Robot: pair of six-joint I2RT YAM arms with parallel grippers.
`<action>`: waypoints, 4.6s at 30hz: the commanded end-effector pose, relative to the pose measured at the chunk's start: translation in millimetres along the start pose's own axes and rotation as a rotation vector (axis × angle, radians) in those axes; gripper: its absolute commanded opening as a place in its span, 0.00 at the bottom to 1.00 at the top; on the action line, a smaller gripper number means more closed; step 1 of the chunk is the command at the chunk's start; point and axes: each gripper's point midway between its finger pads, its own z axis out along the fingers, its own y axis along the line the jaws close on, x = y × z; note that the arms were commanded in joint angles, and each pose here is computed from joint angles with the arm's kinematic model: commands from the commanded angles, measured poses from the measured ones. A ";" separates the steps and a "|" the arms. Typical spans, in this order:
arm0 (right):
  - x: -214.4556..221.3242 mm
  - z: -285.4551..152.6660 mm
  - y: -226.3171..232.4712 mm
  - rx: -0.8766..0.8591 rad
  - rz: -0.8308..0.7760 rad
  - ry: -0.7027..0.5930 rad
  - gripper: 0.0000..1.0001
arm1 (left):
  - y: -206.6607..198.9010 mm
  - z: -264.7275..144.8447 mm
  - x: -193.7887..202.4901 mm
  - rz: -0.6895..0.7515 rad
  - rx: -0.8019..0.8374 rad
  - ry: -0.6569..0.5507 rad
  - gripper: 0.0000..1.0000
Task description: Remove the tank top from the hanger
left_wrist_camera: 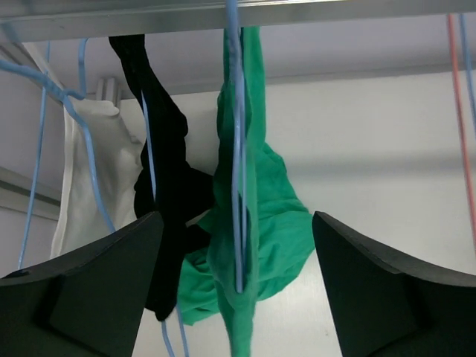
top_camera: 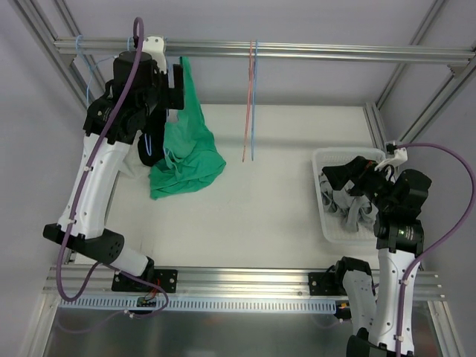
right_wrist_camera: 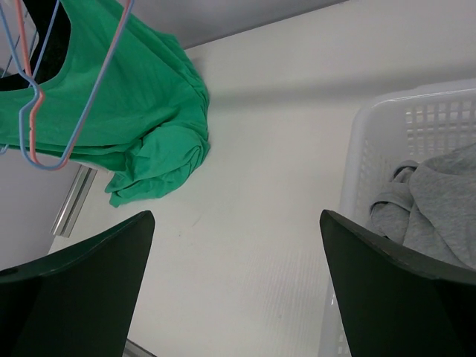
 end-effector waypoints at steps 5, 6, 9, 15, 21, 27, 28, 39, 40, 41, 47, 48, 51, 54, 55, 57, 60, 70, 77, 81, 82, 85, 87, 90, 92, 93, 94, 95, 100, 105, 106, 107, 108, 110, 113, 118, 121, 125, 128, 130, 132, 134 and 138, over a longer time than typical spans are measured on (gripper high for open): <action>-3.9 -4.9 18.8 -0.083 -0.064 -0.026 0.99 | -1.2 33.6 12.6 0.001 0.115 0.071 0.55; -3.1 -4.3 18.5 -0.083 -0.062 -0.023 1.00 | -4.2 36.2 15.9 0.002 0.126 0.082 0.51; -1.2 -4.4 19.6 -0.088 -0.062 -0.018 0.99 | -3.6 41.2 21.4 -0.005 0.115 0.099 0.37; -1.4 -6.1 20.0 -0.084 -0.072 -0.030 1.00 | 1.5 45.5 16.0 0.006 0.088 0.085 0.15; -2.3 -6.9 20.3 -0.083 -0.077 -0.036 1.00 | 2.8 41.5 7.4 -0.008 0.080 0.062 0.00; -4.7 -7.4 22.4 -0.089 -0.078 -0.044 1.00 | 3.7 15.6 -17.5 -0.062 0.095 -0.019 0.00; -4.8 -7.8 22.7 -0.089 -0.077 -0.045 0.99 | 4.0 11.8 -21.9 -0.080 0.095 -0.033 0.00; -7.8 -8.9 27.7 -0.110 -0.076 -0.057 1.00 | -9.7 -34.7 -41.5 -0.165 0.216 -0.114 0.00; -8.5 -9.1 28.5 -0.112 -0.076 -0.059 1.00 | -12.0 -35.7 -39.2 -0.174 0.226 -0.108 0.00; -8.1 -9.3 29.3 -0.116 -0.073 -0.057 1.00 | -11.9 -37.2 -37.1 -0.179 0.226 -0.104 0.00; -6.8 -9.5 53.6 -0.269 -0.076 -0.038 0.99 | -28.2 -59.8 -5.0 -0.213 0.336 -0.040 0.00; -5.4 -10.1 59.7 -0.308 -0.078 -0.031 1.00 | -27.7 -68.2 5.3 -0.215 0.346 -0.029 0.00; -0.9 -10.6 77.5 -0.406 -0.086 -0.015 1.00 | -29.2 -84.8 26.5 -0.216 0.371 -0.012 0.00; 4.5 -7.7 87.3 -0.448 -0.097 0.006 0.99 | -29.0 -98.0 46.1 -0.209 0.389 -0.001 0.00; 8.7 -5.0 90.9 -0.466 -0.093 0.026 0.99 | -29.7 -101.3 49.3 -0.209 0.399 -0.002 0.00; 12.7 0.6 92.1 -0.471 -0.093 0.034 0.99 | -35.9 -109.7 66.9 -0.208 0.446 0.024 0.00; 31.8 10.3 102.0 -0.519 -0.090 0.084 1.00 | -45.3 -119.3 97.2 -0.216 0.513 0.079 0.00; 103.1 30.8 142.9 -0.684 -0.148 0.116 1.00 | -78.7 -152.2 219.8 -0.284 0.753 0.318 0.00; 152.8 64.2 129.2 -0.550 -0.123 0.119 0.97 | -95.6 -172.9 278.2 -0.341 0.900 0.459 0.00; 174.9 75.4 133.0 -0.542 -0.133 0.157 0.95 | -102.9 -191.0 273.5 -0.357 0.996 0.439 0.00; 181.8 75.1 139.6 -0.557 -0.142 0.178 0.94 | -103.8 -192.5 273.3 -0.358 1.008 0.438 0.00; 193.6 85.0 153.1 -0.565 -0.188 0.211 0.90 | -105.5 -193.0 274.3 -0.361 1.024 0.443 0.00; 202.8 93.5 154.4 -0.547 -0.210 0.234 0.88 | -106.2 -191.5 275.4 -0.362 1.027 0.449 0.00; 204.6 101.4 161.0 -0.533 -0.239 0.227 0.85 | -106.8 -192.0 275.7 -0.364 1.033 0.451 0.00; 203.1 104.8 162.9 -0.521 -0.258 0.211 0.82 | -107.2 -193.1 275.1 -0.358 1.041 0.443 0.00; 204.8 106.5 162.8 -0.520 -0.264 0.214 0.79 | -107.0 -192.8 275.5 -0.358 1.040 0.442 0.00; 204.7 107.5 162.6 -0.515 -0.271 0.209 0.76 | -107.4 -193.1 276.3 -0.356 1.044 0.444 0.00; 204.0 108.6 163.4 -0.514 -0.273 0.204 0.74 | -107.7 -193.5 275.6 -0.355 1.050 0.440 0.00; 208.0 117.5 160.0 -0.484 -0.299 0.202 0.62 | -110.1 -197.8 275.2 -0.353 1.085 0.440 0.00; 207.2 124.9 157.5 -0.457 -0.305 0.182 0.44 | -112.5 -207.7 272.2 -0.340 1.142 0.421 0.00; 206.7 125.6 157.2 -0.454 -0.304 0.177 0.35 | -112.6 -208.4 272.0 -0.340 1.145 0.420 0.00; 205.8 125.6 158.0 -0.457 -0.301 0.172 0.30 | -112.7 -208.3 273.1 -0.340 1.147 0.422 0.00; 205.2 125.7 158.5 -0.459 -0.300 0.170 0.23 | -112.7 -208.1 273.6 -0.340 1.147 0.422 0.00; 198.0 128.4 153.8 -0.420 -0.294 0.138 0.01 | -112.5 -206.2 276.4 -0.343 1.138 0.430 0.00; 193.8 127.3 145.8 -0.383 -0.288 0.116 0.00 | -112.3 -204.2 277.2 -0.345 1.130 0.431 0.00; 165.8 118.0 128.6 -0.293 -0.271 0.007 0.00 | -112.1 -202.1 278.1 -0.348 1.122 0.439 0.00; 145.5 111.2 112.7 -0.207 -0.265 -0.058 0.00 | -113.9 -202.7 278.8 -0.355 1.139 0.461 0.00; 128.1 106.5 79.1 -0.048 -0.289 -0.076 0.00 | -117.5 -212.1 268.8 -0.345 1.193 0.457 0.00; 110.0 101.2 61.1 0.010 -0.266 -0.098 0.00 | -119.5 -228.9 247.8 -0.318 1.259 0.406 0.00; 99.1 96.7 50.1 0.044 -0.254 -0.115 0.00 | -120.3 -238.3 235.0 -0.303 1.295 0.374 0.00; 82.8 85.8 49.1 0.042 -0.247 -0.150 0.00 | -120.7 -246.4 215.5 -0.284 1.322 0.325 0.00; 68.0 73.1 54.4 0.018 -0.236 -0.187 0.00 | -121.0 -250.1 196.4 -0.278 1.324 0.285 0.00; 50.0 48.9 65.3 -0.042 -0.222 -0.224 0.00 | -123.8 -258.2 152.9 -0.275 1.353 0.158 0.00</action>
